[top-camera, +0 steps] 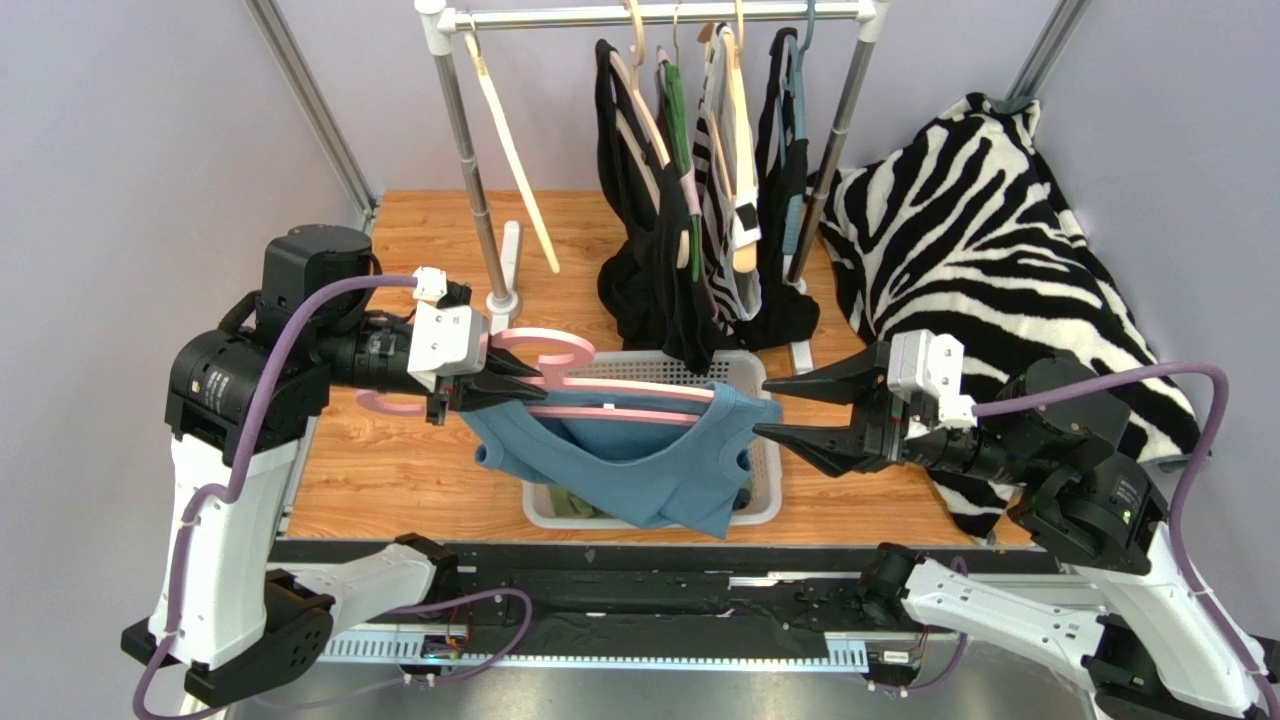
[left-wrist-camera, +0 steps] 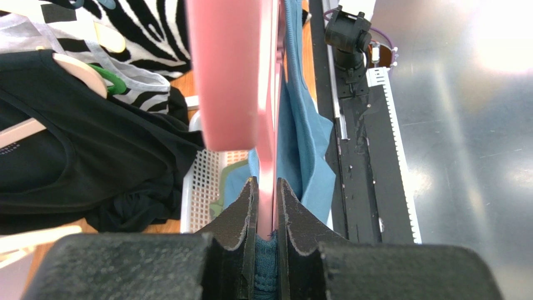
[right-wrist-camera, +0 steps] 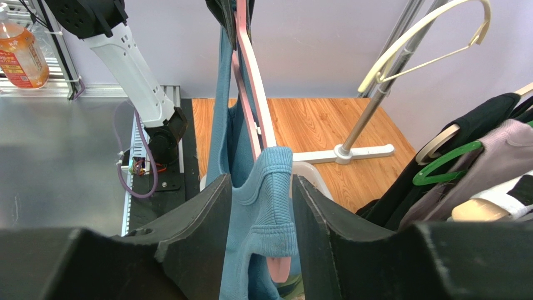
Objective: Remove the tank top from the hanger
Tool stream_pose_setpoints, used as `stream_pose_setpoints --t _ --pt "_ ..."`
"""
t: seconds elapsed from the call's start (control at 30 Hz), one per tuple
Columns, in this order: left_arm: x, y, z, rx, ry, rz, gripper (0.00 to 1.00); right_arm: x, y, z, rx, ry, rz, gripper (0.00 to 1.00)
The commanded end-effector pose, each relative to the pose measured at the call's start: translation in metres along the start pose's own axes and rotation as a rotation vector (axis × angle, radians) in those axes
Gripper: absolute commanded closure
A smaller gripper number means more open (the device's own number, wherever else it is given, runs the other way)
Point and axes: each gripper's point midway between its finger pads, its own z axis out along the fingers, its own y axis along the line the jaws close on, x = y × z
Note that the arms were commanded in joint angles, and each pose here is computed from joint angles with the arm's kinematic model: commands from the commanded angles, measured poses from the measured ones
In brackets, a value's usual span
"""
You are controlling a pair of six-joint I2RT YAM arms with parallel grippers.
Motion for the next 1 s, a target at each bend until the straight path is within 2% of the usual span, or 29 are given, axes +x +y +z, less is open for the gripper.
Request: stream_pose_setpoints --t 0.0,0.23,0.37,0.4,0.53,0.6,0.77,0.9,0.97 --pt "0.004 -0.026 -0.007 0.049 0.024 -0.098 1.0 0.01 -0.004 0.014 -0.005 0.038 0.005 0.56" --pt "0.004 -0.028 -0.008 0.044 0.026 -0.095 1.0 0.017 -0.006 0.02 -0.007 0.065 0.011 0.65" --pt "0.006 -0.029 -0.008 0.045 0.029 -0.095 1.0 0.017 -0.007 0.019 -0.006 0.074 0.015 0.8" --pt "0.006 -0.029 -0.008 0.044 0.028 -0.093 1.0 0.017 -0.007 0.019 -0.006 0.075 0.017 0.81" --pt "0.007 -0.028 -0.008 0.043 0.033 -0.097 1.0 0.018 -0.005 0.018 -0.009 0.077 0.024 0.8" --pt "0.007 -0.028 -0.008 0.041 0.034 -0.094 1.0 0.019 -0.005 0.016 -0.004 0.078 0.024 0.73" --pt "0.009 -0.028 -0.008 0.036 0.04 -0.095 1.0 0.02 -0.007 0.008 0.024 0.081 0.019 0.69" --pt "0.01 -0.028 -0.009 0.034 0.042 -0.095 1.0 0.023 -0.007 0.003 0.04 0.09 0.02 0.7" --pt "0.008 -0.027 -0.008 0.034 0.039 -0.092 1.0 0.026 -0.007 0.001 0.043 0.099 0.023 0.74"
